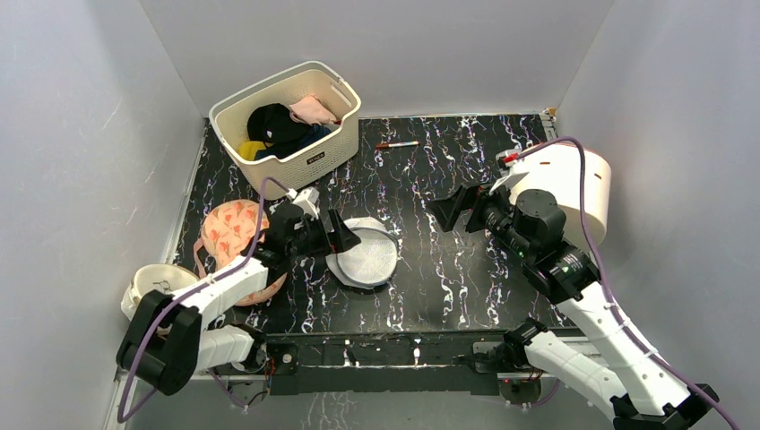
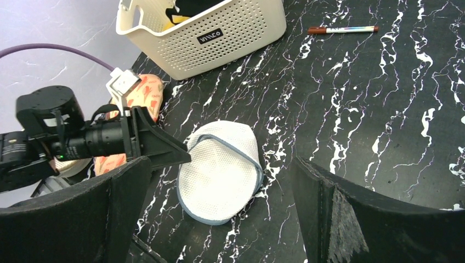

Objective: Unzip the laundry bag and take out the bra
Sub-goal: Close the laundry bag at the center of the board, then reset both arms

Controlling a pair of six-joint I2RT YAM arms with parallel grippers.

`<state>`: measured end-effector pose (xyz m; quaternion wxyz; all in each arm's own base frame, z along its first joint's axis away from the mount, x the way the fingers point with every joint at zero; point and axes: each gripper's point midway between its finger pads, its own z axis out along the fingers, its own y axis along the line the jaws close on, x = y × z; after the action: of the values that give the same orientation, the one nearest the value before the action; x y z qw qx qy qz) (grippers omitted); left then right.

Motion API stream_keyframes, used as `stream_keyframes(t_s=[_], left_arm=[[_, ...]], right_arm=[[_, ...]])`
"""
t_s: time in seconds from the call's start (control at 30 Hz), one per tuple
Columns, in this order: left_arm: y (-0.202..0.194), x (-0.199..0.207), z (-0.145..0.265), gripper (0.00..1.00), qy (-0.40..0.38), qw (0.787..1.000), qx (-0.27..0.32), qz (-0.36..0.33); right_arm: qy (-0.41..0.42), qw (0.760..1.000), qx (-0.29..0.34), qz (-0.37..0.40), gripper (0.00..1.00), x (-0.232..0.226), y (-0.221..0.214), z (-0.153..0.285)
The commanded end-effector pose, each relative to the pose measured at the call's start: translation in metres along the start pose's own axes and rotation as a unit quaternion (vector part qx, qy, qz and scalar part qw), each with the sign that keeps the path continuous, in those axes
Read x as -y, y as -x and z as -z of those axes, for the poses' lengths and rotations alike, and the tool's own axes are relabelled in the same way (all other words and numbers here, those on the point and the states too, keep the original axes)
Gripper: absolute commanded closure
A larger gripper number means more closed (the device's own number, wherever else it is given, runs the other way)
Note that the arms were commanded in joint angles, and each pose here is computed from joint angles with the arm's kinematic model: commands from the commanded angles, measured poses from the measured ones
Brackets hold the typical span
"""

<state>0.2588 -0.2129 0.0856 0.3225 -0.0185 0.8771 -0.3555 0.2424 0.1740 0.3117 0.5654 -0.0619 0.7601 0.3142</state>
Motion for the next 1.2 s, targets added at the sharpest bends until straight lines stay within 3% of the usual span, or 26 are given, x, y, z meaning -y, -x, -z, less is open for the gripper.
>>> stream_keyframes(t_s=[0.0, 0.13, 0.27, 0.43, 0.6, 0.8, 1.03, 1.17], left_arm=[[0.007, -0.007, 0.022, 0.02, 0.05, 0.999, 0.005, -0.009], [0.03, -0.003, 0.042, 0.02, 0.077, 0.996, 0.034, -0.037], [0.092, 0.023, 0.073, 0.02, 0.103, 0.984, 0.101, -0.103], [0.201, 0.084, 0.127, 0.02, 0.117, 0.947, 0.234, -0.188], [0.267, 0.134, 0.173, 0.02, 0.107, 0.911, 0.329, -0.227], [0.303, 0.148, 0.227, 0.02, 0.152, 0.866, 0.404, -0.254], [0.313, 0.119, 0.291, 0.02, 0.277, 0.802, 0.454, -0.272], [0.307, 0.121, 0.322, 0.02, 0.285, 0.786, 0.48, -0.267]], right_arm=[[0.009, 1.0, 0.017, 0.014, 0.02, -0.003, 0.009, -0.002], [0.0, 1.0, -0.002, 0.027, 0.02, 0.003, 0.001, -0.01], [-0.027, 0.998, -0.018, 0.05, 0.02, 0.014, -0.001, -0.022], [-0.086, 0.993, -0.008, 0.082, 0.02, 0.03, 0.023, -0.037], [-0.163, 0.98, 0.02, 0.11, 0.02, 0.05, 0.057, -0.05], [-0.202, 0.97, 0.071, 0.113, 0.02, 0.054, 0.119, -0.051], [-0.243, 0.952, 0.15, 0.108, 0.02, 0.06, 0.192, -0.016], [-0.248, 0.943, 0.19, 0.117, 0.02, 0.051, 0.22, 0.011]])
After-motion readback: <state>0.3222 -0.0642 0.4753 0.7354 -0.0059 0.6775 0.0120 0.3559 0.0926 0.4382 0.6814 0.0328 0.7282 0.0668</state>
